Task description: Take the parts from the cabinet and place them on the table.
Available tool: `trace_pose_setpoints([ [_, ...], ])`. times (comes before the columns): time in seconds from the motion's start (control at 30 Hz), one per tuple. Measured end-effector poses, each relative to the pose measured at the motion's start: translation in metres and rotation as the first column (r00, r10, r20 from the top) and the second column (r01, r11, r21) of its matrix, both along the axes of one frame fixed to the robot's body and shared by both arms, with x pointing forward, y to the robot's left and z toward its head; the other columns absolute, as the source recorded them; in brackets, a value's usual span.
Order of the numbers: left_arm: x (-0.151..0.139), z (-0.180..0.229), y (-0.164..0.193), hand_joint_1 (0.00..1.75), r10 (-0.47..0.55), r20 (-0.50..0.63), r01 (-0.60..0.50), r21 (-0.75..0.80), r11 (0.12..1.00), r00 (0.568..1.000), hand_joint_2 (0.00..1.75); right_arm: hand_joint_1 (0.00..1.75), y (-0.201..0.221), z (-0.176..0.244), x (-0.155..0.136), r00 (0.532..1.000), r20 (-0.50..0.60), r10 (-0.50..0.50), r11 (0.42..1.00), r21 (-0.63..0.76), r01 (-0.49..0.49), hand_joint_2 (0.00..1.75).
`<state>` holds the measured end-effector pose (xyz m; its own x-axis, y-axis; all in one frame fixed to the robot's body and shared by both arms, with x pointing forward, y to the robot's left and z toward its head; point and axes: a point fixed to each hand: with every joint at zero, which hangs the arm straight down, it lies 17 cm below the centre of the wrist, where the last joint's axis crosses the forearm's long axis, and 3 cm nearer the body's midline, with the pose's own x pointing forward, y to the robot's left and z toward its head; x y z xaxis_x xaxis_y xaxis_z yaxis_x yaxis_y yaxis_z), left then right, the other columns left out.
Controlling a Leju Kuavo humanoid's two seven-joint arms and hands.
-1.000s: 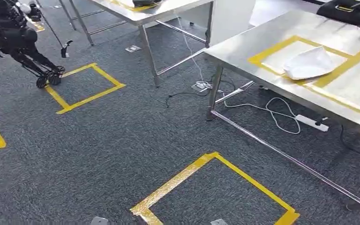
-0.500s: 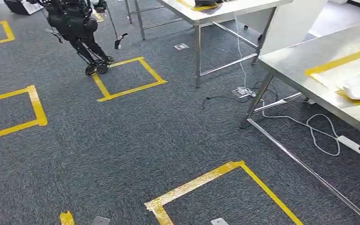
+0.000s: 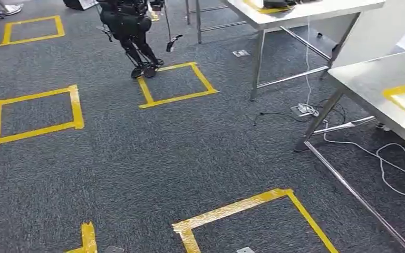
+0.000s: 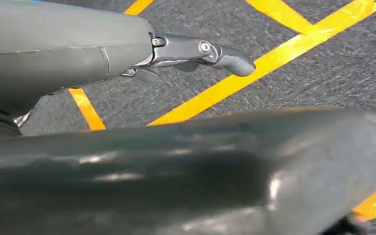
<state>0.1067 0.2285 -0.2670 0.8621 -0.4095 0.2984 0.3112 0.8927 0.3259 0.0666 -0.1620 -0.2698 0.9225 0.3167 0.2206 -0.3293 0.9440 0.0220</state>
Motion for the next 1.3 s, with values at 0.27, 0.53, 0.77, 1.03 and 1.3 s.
trace_pose_setpoints([
  [0.27,0.0023,0.0006,-0.0017,0.00,-0.001,0.002,0.001,-0.001,1.000,1.000,0.00,0.00,-0.0007,0.0001,0.0019,1.000,0.002,0.006,1.000,-0.003,-0.006,0.00],
  [0.53,0.0039,0.0010,-0.0041,0.00,-0.003,0.006,0.003,-0.007,1.000,1.000,0.00,0.00,-0.0001,0.0002,0.0017,1.000,-0.001,0.008,1.000,-0.001,-0.008,0.00],
  [0.77,0.0005,0.0004,-0.0042,0.00,-0.005,0.002,0.005,-0.009,1.000,1.000,0.00,0.00,0.0017,0.0005,0.0017,1.000,-0.001,0.010,1.000,0.001,-0.010,0.00],
  [1.03,0.0014,0.0006,-0.0039,0.00,-0.006,0.003,0.006,-0.007,1.000,1.000,0.00,0.00,0.0007,-0.0001,-0.0014,1.000,-0.007,0.009,1.000,-0.002,-0.009,0.00],
  [1.3,0.0032,0.0010,-0.0050,0.00,-0.004,0.003,0.004,-0.005,1.000,1.000,0.00,0.00,-0.0002,-0.0001,0.0006,1.000,-0.003,0.009,1.000,-0.005,-0.009,0.00],
])
